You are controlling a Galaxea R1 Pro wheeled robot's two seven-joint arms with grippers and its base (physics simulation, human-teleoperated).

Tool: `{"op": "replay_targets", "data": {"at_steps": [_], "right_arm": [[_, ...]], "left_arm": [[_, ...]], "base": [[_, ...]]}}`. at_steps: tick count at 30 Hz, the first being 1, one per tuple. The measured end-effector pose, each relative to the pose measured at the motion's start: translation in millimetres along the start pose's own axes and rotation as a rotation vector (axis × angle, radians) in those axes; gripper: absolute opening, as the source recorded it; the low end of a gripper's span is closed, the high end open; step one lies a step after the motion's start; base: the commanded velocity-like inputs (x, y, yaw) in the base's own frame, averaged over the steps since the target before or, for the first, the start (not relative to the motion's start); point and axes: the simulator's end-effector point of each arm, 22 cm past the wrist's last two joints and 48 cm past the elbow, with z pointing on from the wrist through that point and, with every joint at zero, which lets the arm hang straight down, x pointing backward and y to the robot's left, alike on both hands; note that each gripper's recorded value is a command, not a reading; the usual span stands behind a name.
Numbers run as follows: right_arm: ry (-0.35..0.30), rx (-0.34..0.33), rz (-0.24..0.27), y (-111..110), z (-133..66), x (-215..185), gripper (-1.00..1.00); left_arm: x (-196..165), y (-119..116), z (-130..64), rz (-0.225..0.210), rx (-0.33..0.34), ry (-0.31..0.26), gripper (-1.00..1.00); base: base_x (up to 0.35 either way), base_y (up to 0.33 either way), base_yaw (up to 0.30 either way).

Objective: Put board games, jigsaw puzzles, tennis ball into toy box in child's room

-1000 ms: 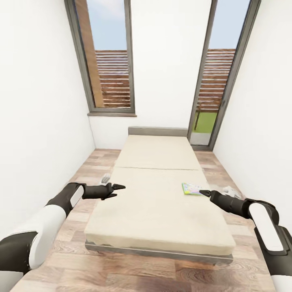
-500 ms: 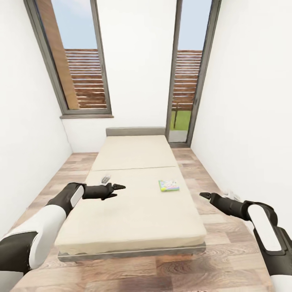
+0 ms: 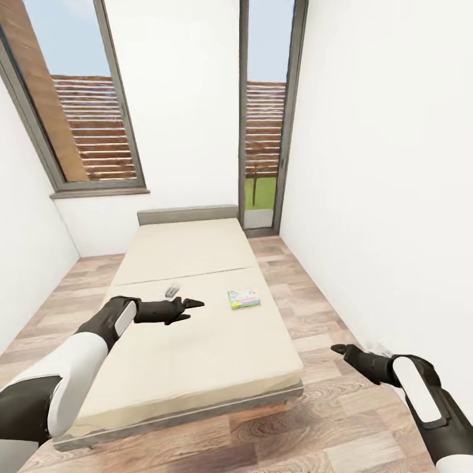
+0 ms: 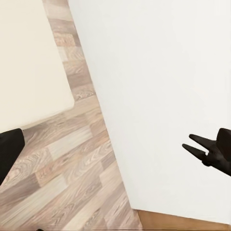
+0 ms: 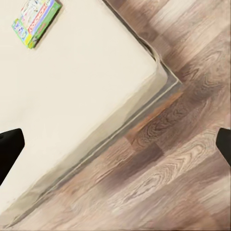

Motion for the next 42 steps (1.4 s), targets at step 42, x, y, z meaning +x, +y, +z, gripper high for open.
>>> {"op": "replay_targets", "data": {"at_steps": [42], "right_arm": [[-0.101,0.410,-0.025,-139,27.1,28,1.00]], "left_arm": [[-2,18,36.3,0.084,-0.250,-0.024,1.00]], "base": [[0.000,0.000,-0.018]]}}
